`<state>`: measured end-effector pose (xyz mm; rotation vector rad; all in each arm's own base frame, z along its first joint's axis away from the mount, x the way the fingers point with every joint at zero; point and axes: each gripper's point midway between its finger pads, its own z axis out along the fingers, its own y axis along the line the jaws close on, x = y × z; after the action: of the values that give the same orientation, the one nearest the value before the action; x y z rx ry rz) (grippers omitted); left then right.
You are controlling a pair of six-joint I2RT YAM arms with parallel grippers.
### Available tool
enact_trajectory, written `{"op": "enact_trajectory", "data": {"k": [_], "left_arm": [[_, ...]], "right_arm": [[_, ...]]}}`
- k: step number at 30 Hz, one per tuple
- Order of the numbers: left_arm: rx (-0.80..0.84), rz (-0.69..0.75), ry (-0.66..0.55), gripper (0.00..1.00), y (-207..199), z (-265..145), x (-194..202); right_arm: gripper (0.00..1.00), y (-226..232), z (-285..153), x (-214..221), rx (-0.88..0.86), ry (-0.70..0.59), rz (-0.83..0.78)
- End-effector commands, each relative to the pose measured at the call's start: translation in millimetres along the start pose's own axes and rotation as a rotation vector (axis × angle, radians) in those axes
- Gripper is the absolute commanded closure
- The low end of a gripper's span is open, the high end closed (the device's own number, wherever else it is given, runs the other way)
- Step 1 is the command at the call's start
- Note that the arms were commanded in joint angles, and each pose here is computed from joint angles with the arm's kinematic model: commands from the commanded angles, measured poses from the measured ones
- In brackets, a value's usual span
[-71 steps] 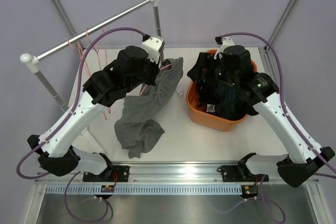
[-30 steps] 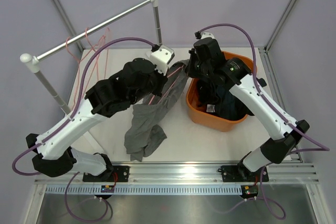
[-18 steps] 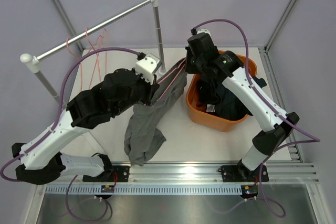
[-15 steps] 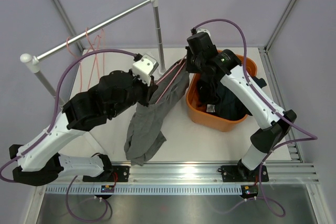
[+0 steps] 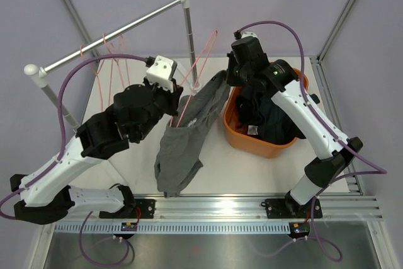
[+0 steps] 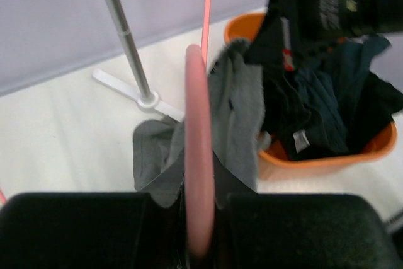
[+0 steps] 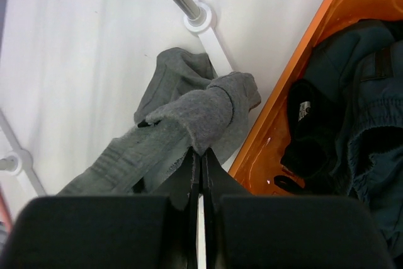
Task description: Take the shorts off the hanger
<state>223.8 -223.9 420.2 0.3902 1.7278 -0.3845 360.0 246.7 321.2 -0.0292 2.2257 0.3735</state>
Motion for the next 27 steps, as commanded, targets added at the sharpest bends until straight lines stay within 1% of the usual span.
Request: {"op": "enact_trajectory", "data": {"k": [1,2,3,4,5,6,8,10,12,13,14,16,17,19,20,21,22,23,24,26,27], "left_arm": [[-0.139,-0.086,-0.204,1.0,3.1,28.6,-66.1],[-0.165,-0.081,-0.216,1.0,4.9,35.5,-73.4],[-0.175,-0.099,-0.258,1.0,6.7,34.4,-96.1],[-0.195,-0.059,-0.227,1.0,0.6,54.5,-92.2],[-0.216,-0.059,-0.23,1.0,6.7,61.6,-100.0],[-0.22,-0.093,-0.279,1.0,11.8,55.6,-127.2],[-0.254,-0.074,-0.27,1.0,15.5,71.1,-130.8],[-0.285,-0.08,-0.294,1.0,30.2,68.0,-145.7],[-0.307,-0.087,-0.295,1.0,40.8,65.3,-148.5],[-0.309,-0.087,-0.278,1.0,42.0,67.2,-141.3],[-0.31,-0.1,-0.291,1.0,47.3,57.9,-142.9],[-0.301,-0.114,-0.291,1.0,48.1,54.3,-135.3],[-0.297,-0.122,-0.274,1.0,49.9,50.9,-123.0],[-0.288,-0.127,-0.256,1.0,50.8,47.4,-110.9],[-0.285,-0.115,-0.222,1.0,49.7,51.9,-94.2],[-0.284,-0.123,-0.215,1.0,50.6,49.8,-88.1],[-0.272,-0.148,-0.227,1.0,52.1,41.5,-87.5],[-0.256,-0.151,-0.219,1.0,50.2,41.0,-81.7],[-0.258,-0.14,-0.193,1.0,50.3,43.4,-68.0],[-0.257,-0.149,-0.184,1.0,52.4,38.2,-60.0],[-0.255,-0.139,-0.163,1.0,51.8,40.9,-49.0]], "right_arm": [[1.0,13.5,-53.9,-27.8,-0.095,-0.121,-0.006],[1.0,18.6,-59.4,-25.4,-0.111,-0.121,-0.013],[1.0,20.4,-63.4,-23.9,-0.12,-0.121,-0.02],[1.0,21.5,-70.8,-24.9,-0.134,-0.13,-0.022],[1.0,22.9,-75.3,-25.1,-0.144,-0.133,-0.024],[1.0,23.6,-79.4,-24.9,-0.151,-0.136,-0.033],[1.0,23.0,-93.2,-32.2,-0.165,-0.165,-0.035],[1.0,20.5,-107.9,-44.8,-0.17,-0.217,-0.05],[1.0,16.2,-128.2,-69.1,-0.155,-0.304,-0.059],[1.0,15.3,-135.3,-79.5,-0.149,-0.34,-0.063],[1.0,13.4,-153.2,-100.0,-0.146,-0.413,-0.045],[1.0,9.1,-165.1,-120.8,-0.112,-0.485,-0.062],[1.0,-0.4,-181.9,-144.0,-0.056,-0.572,-0.058],[1.0,-15.0,-200.8,-168.3,0.014,-0.667,-0.042],[1.0,-26.7,-220.9,-185.3,0.058,-0.741,-0.007],[1.0,-32.1,-233.1,-199.4,0.081,-0.804,0.0],[1.0,-42.7,-246.7,-210.2,0.123,-0.86,0.029],[1.0,-50.9,-263.7,-226.4,0.146,-0.944,0.078],[1.0,-60.7,-278.3,-233.1,0.179,-0.991,0.085],[1.0,-76.9,-294.7,-243.7,0.249,-1.062,0.114],[1.0,-85.4,-309.7,-254.0,0.275,-1.127,0.136]]}}
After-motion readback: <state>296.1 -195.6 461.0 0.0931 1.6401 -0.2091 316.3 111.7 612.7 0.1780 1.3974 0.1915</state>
